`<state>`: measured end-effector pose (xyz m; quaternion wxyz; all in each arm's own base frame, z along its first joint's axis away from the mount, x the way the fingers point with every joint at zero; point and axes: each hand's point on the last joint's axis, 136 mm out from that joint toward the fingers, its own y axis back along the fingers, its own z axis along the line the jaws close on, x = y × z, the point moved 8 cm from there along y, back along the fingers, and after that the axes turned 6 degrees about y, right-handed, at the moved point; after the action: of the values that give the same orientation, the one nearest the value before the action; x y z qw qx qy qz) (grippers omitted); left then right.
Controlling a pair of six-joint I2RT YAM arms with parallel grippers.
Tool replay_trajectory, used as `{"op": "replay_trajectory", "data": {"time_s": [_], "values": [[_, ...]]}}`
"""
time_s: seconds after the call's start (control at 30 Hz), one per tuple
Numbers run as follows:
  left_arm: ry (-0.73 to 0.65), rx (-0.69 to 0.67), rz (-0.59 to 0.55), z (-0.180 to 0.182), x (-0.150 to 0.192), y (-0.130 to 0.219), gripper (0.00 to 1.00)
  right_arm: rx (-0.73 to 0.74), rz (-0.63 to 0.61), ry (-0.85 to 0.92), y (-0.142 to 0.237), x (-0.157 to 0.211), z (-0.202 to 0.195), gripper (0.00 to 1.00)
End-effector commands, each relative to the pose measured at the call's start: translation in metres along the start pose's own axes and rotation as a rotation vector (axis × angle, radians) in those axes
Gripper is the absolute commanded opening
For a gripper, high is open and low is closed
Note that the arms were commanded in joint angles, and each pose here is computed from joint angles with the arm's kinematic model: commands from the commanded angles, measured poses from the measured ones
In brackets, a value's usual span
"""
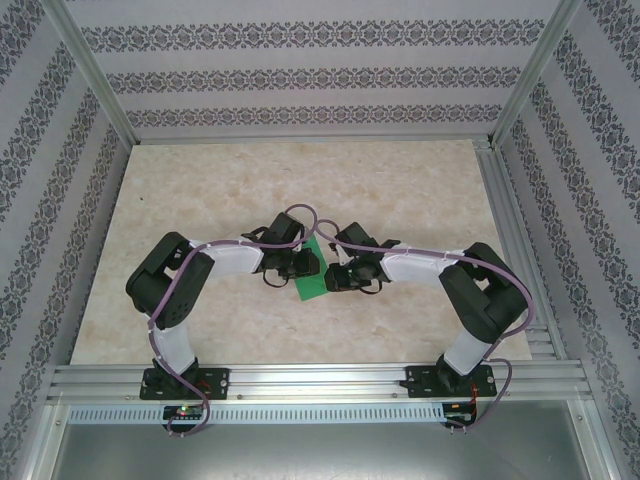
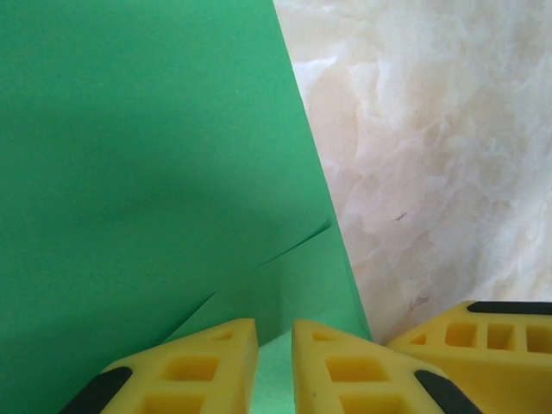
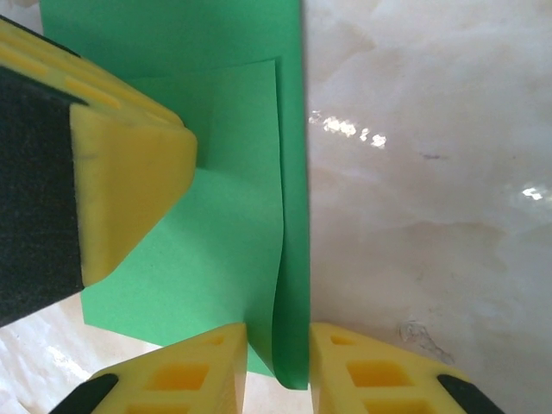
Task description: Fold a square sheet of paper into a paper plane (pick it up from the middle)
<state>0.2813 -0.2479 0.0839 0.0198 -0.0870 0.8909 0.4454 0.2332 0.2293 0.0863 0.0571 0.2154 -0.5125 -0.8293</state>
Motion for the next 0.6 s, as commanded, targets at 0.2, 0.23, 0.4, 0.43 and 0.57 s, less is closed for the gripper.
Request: {"op": "replay_trajectory", "data": {"time_s": [0.2, 0.23, 0.4, 0.43, 0.57], "values": [[0.015, -0.021, -0.036, 0.008, 0.007, 0.011, 0.24, -0.043, 0.019, 0.009, -0.007, 0.002, 0.010, 0.17], [0.013, -0.011, -0.034, 0.007, 0.008, 0.011, 0.24, -0.040, 0.018, 0.006, -0.007, 0.001, 0.010, 0.17], [0.002, 0.017, -0.035, 0.005, 0.011, 0.015, 0.24, -0.021, 0.025, -0.021, -0.011, 0.002, 0.005, 0.14], [0.000, 0.024, -0.036, 0.005, 0.011, 0.016, 0.24, -0.020, 0.026, -0.026, -0.012, 0.002, 0.004, 0.14], [-0.010, 0.052, -0.039, 0.002, 0.013, 0.020, 0.24, -0.016, 0.024, -0.049, -0.013, 0.001, 0.001, 0.12]]}}
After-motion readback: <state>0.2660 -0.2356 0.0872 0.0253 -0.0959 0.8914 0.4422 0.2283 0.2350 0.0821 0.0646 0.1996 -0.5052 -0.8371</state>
